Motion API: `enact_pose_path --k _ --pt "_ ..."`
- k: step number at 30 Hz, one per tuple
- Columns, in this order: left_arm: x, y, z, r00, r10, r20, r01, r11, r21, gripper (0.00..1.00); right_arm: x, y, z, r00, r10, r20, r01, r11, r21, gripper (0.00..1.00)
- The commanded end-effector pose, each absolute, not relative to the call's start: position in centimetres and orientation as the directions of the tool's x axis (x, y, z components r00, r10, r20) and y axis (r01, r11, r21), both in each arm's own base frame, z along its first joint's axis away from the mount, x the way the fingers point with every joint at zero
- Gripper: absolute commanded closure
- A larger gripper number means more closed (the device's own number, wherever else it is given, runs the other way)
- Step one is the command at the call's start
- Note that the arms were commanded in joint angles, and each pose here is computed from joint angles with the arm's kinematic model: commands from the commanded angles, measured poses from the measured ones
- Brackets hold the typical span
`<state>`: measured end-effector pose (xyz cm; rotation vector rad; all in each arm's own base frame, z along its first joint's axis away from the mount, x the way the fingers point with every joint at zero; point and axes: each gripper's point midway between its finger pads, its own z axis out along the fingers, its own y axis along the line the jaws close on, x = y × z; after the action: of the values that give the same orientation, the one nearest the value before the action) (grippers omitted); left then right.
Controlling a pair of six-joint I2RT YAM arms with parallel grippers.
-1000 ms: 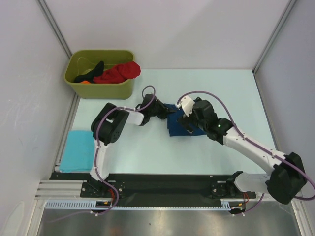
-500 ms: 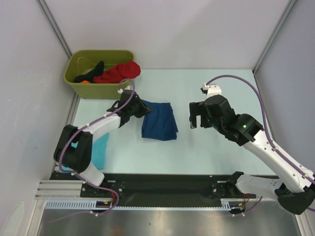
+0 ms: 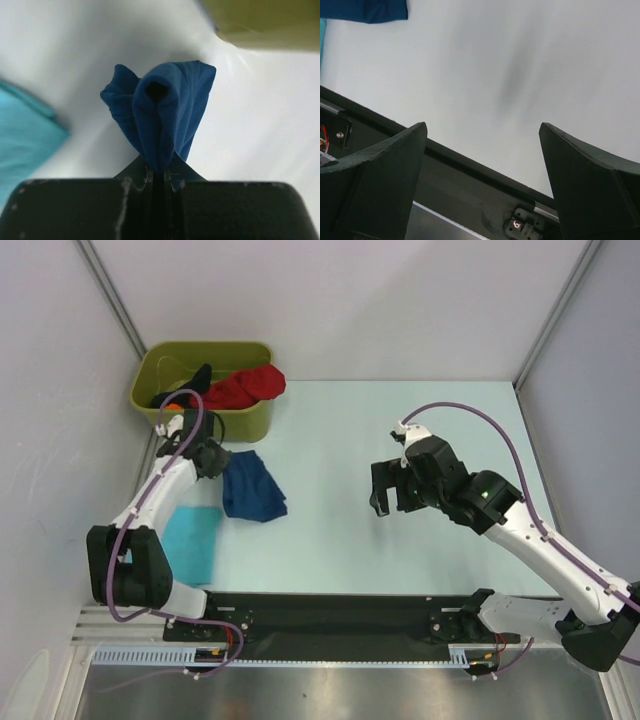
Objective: Fold and stack the t-shirts
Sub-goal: Neatly place the folded tshirt to the corner
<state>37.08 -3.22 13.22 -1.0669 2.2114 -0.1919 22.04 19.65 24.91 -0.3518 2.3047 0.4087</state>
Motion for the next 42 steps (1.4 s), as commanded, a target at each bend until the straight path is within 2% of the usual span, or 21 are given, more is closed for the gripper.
enact_pose_path --k 1,4,8,16,30,42 --pt "36.0 0.5 15.0 -0.421 -0.73 -0.539 -0.725 0.628 -0.284 1.0 22.0 21.7 25.3 -0.667 -0.102 -0.738 -0.422 0.868 0.262 0.0" --pt "34.8 4.0 16.0 -0.38 -0.734 -0.563 -0.787 0.576 -0.22 1.0 22.6 22.1 25.6 -0.661 -0.127 -0.74 -0.444 0.861 0.25 0.0" --pt "33.9 6.7 16.8 -0.318 -0.765 -0.56 -0.826 0.513 -0.231 1.0 23.6 22.5 26.1 -0.65 -0.163 -0.743 -0.464 0.859 0.218 0.0" --pt "32.3 11.4 18.6 -0.293 -0.749 -0.595 -0.868 0.469 -0.163 1.0 24.0 22.8 25.4 -0.664 -0.161 -0.73 -0.458 0.859 0.228 0.0" --pt "29.7 13.9 19.8 -0.215 -0.776 -0.592 -0.898 0.396 -0.193 1.0 23.9 23.5 24.8 -0.679 -0.161 -0.716 -0.464 0.85 0.249 0.0" --pt "29.0 15.3 21.9 -0.2 -0.748 -0.633 -0.889 0.411 -0.204 1.0 23.8 24.2 24.1 -0.695 -0.181 -0.696 -0.48 0.837 0.261 0.0"
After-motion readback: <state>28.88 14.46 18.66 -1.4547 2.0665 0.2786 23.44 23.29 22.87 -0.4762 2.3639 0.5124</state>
